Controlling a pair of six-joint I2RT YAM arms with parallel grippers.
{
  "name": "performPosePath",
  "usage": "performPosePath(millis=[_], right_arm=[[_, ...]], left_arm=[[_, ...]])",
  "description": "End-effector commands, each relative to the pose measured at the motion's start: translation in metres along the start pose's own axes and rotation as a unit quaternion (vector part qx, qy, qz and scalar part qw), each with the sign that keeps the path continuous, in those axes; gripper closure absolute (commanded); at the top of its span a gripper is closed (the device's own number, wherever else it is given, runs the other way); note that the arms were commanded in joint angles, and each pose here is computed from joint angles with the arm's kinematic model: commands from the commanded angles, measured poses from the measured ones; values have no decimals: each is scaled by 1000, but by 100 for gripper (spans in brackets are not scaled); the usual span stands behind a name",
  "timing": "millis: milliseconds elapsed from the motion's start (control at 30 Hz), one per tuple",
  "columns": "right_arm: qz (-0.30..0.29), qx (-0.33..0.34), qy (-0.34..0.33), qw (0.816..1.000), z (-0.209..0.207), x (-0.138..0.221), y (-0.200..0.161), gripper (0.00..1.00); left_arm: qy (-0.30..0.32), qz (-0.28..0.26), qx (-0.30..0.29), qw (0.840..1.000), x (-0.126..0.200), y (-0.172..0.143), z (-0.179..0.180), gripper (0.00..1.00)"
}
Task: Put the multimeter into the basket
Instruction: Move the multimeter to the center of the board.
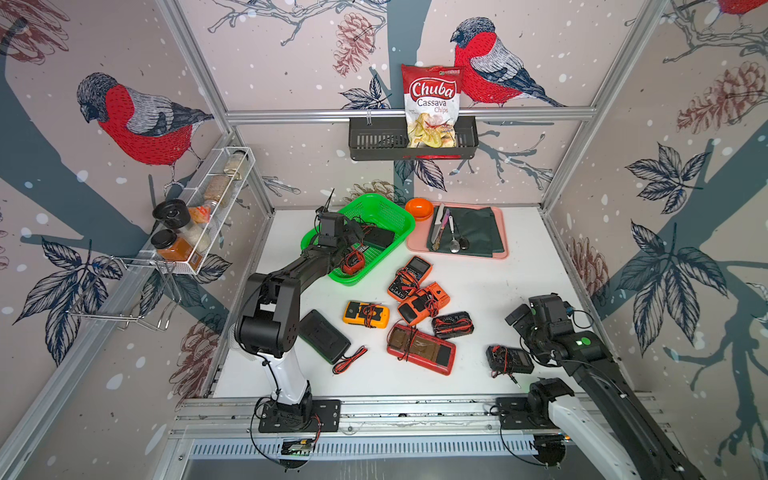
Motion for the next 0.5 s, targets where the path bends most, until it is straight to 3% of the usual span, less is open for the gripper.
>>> performPosePath(millis=[0,467], right_arm=[[40,-4,-3,999,-4,-2,-12,1],[138,0,-41,990,-12,7,-38,1]], left_arm=[[-11,-15,-27,999,17,5,-8,2],[-100,-15,-123,987,88,-14,-62,2]])
Point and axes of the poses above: each gripper's point midway between its finger pads, its own x axis back along the fingers, its own z axis along the line the jaws close on, y = z × x, the point moved 3 cm from there along x, back along the fingers, and after that the axes turned 4 degrees about -x, right-handed, at the moved point
